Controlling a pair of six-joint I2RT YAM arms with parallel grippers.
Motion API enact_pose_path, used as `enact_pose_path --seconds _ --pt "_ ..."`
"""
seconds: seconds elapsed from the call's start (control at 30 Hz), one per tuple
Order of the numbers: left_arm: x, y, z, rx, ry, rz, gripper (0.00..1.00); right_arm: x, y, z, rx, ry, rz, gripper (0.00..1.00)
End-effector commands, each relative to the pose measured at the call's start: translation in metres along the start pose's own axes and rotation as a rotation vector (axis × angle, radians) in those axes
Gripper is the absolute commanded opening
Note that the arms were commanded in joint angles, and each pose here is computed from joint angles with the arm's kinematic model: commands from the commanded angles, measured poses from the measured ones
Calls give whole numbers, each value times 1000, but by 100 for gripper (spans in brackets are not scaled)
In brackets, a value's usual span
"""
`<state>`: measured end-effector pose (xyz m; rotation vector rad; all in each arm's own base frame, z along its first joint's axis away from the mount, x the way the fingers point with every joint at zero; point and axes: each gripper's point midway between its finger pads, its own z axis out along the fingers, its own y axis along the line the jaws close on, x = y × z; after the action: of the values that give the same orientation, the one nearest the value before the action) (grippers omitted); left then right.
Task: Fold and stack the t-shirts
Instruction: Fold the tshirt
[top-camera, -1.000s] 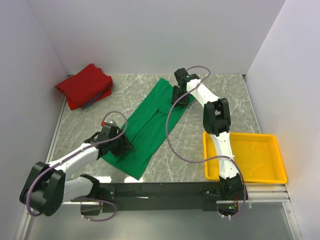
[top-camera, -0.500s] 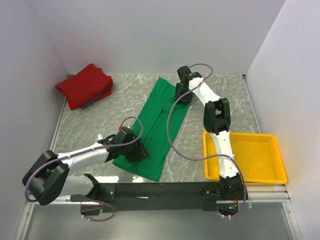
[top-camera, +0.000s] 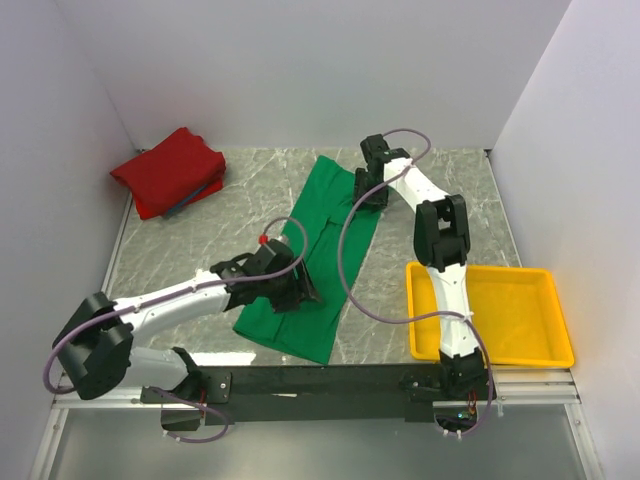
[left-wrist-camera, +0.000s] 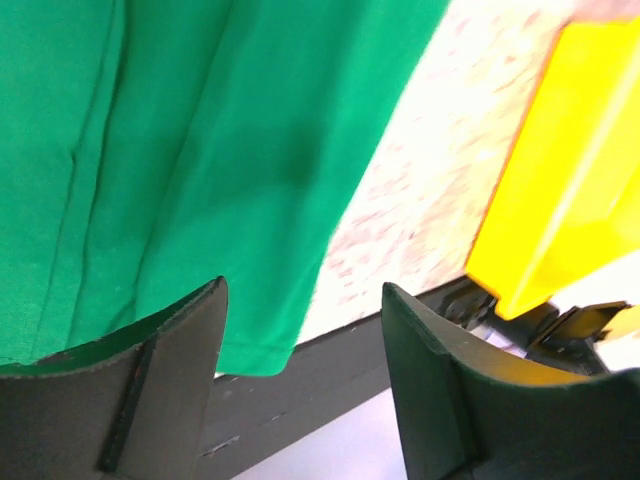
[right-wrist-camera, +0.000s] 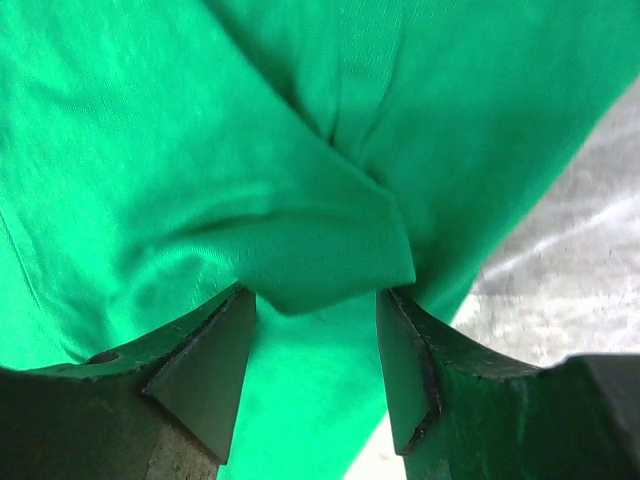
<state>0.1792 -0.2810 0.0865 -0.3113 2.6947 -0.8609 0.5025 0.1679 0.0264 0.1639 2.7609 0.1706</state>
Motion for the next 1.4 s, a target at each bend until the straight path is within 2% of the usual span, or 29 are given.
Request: enact_pose_path --seconds 0.0,0.13,0.2,0.23,0.3,0.47,0.57,0.73,0.97,1.37 --pt "-24 -4 -22 -35 -101 48 70 -15 2 -37 -56 -64 -33 59" --pt "-35 37 -30 -153 -175 -9 73 -11 14 -71 -121 -89 -19 60" --pt "-36 62 -37 -212 -217 -45 76 9 20 -88 -152 -79 -16 61" --pt "-39 67 -43 -213 -243 -66 77 29 16 -82 -146 -52 -16 61" --pt "-34 89 -43 -249 -247 -87 75 47 29 -102 -175 -66 -35 61" --pt "-27 124 -50 -286 -274 -153 75 145 36 -116 -244 45 -45 60" --pt "-24 133 -51 -290 -287 -161 75 204 45 -119 -271 96 -86 60" --pt "-19 146 -42 -321 -273 -153 75 254 40 -118 -269 155 -74 60" --pt "-34 152 -56 -387 -352 -136 75 299 38 -129 -292 193 -63 60" --pt "-34 167 -53 -465 -360 -140 74 365 43 -140 -354 302 -19 59"
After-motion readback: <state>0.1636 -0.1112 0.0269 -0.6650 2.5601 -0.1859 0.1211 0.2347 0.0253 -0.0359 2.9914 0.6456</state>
